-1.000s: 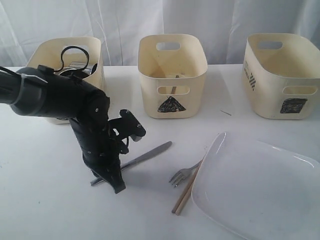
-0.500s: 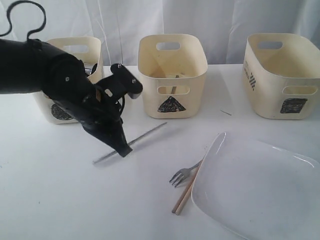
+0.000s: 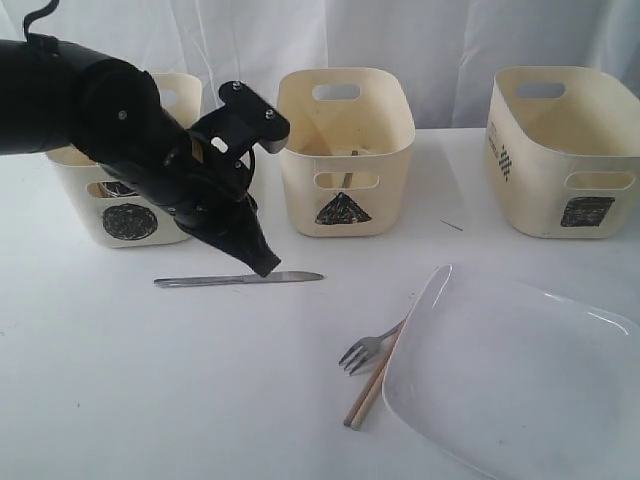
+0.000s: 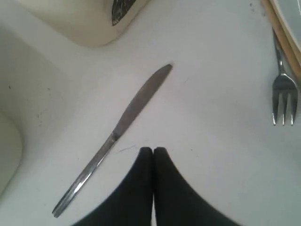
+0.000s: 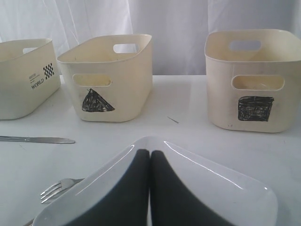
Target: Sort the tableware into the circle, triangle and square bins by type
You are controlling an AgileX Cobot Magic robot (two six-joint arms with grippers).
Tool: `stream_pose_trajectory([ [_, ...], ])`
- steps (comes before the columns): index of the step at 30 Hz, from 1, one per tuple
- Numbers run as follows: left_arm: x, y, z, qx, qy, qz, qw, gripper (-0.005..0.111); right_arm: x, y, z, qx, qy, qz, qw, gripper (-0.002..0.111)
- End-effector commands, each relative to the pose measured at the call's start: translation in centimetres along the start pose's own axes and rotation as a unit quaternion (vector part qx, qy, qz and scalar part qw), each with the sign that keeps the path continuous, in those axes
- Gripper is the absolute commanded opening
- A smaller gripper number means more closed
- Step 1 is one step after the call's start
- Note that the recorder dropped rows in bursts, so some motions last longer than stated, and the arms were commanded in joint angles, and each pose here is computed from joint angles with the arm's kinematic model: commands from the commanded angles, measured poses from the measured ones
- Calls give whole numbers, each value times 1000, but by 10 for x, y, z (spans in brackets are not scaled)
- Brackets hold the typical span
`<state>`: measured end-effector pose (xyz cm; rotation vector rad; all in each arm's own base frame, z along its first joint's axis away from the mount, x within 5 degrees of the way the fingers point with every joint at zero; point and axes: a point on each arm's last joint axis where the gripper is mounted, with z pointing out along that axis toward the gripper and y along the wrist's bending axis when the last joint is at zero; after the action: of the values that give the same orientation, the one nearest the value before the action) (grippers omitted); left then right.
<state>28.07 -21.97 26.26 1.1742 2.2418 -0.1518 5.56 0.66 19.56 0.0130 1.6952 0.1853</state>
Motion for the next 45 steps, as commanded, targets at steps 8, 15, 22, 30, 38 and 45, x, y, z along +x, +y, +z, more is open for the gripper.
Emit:
stream_pose_trajectory([
  [8,13,9,17,-21,68,100,992,0,1,0,0,2,-2,-4,1000,0],
  [15,31,40,49,-29,92,107,990,0,1,0,0,2,-2,-4,1000,0],
  [22,40,61,56,-23,82,150,985,6,1,0,0,2,-2,-4,1000,0],
  [30,40,55,56,8,78,153,985,40,1,0,0,2,-2,-4,1000,0],
  [38,39,40,56,89,54,192,976,40,1,0,0,2,-2,-4,1000,0],
  [45,49,52,62,93,70,194,974,34,1,0,0,2,-2,-4,1000,0],
])
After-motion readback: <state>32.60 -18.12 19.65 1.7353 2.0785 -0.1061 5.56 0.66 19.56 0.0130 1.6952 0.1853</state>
